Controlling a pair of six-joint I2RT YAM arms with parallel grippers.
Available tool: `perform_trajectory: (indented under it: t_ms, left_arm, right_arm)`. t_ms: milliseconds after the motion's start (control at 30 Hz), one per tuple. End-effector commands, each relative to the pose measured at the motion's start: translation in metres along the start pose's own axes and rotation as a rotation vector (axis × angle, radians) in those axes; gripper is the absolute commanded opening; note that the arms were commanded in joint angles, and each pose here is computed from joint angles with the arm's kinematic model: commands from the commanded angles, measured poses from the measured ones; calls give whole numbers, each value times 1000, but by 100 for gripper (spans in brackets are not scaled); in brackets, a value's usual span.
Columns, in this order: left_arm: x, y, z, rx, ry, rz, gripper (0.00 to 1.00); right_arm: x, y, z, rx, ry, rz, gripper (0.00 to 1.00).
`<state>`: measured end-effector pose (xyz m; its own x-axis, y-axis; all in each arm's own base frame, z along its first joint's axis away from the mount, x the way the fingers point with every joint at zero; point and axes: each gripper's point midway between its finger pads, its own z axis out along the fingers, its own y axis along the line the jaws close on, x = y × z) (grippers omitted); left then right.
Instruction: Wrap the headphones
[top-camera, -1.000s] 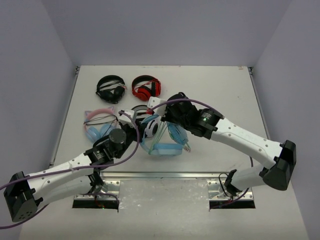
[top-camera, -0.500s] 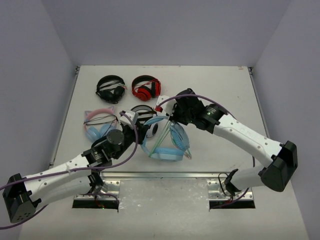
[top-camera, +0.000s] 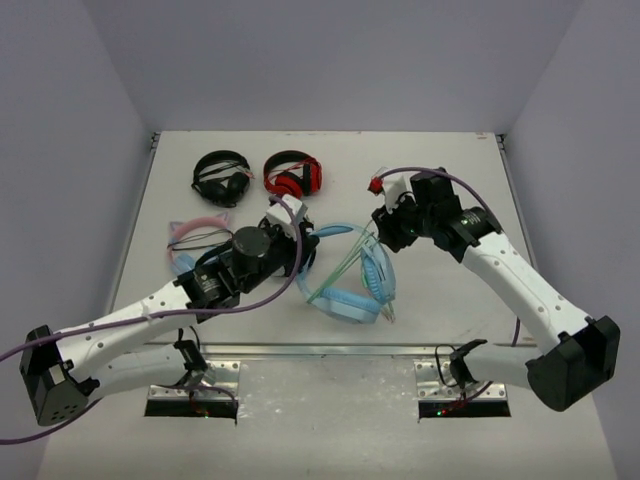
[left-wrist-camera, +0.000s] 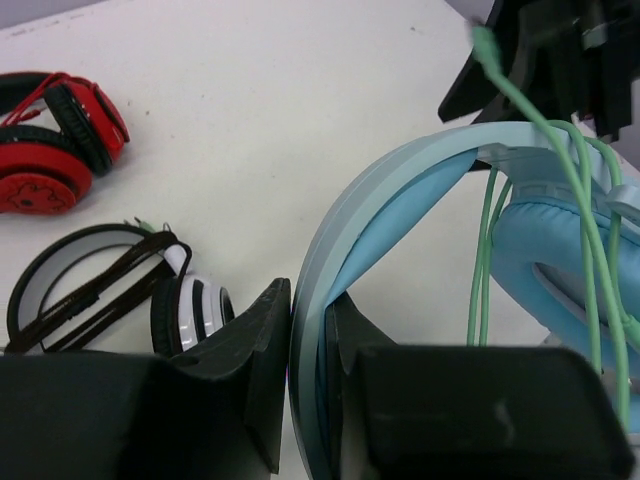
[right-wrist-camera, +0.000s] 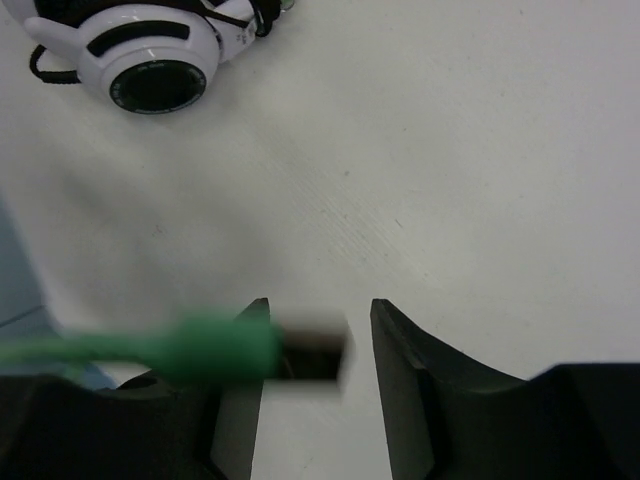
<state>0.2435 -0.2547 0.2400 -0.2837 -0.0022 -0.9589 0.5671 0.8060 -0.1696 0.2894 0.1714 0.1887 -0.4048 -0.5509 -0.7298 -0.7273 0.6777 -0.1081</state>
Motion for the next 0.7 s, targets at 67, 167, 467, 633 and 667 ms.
perform_trajectory:
  t_ms: [67,167,467,633,667]
  left_arm:
    - [-94,-17,-4,112,-184,-22,0]
    - [-101,-10,6,122,-167,-1,0]
    - [-83,-6,48,189,14,109,0]
    - [-59,9,63,141,106,194,0]
    - [-54,8,66,149,118,197,0]
  right_arm:
    - [22,-26,5,68,-9,235,47]
    - [29,-40,5,101,-10,377,49]
    - [79,-109,-20,336,30,910,70]
    - [28,-116,-67,337,-212,906,70]
    - [20,-116,-75,339,-237,903,70]
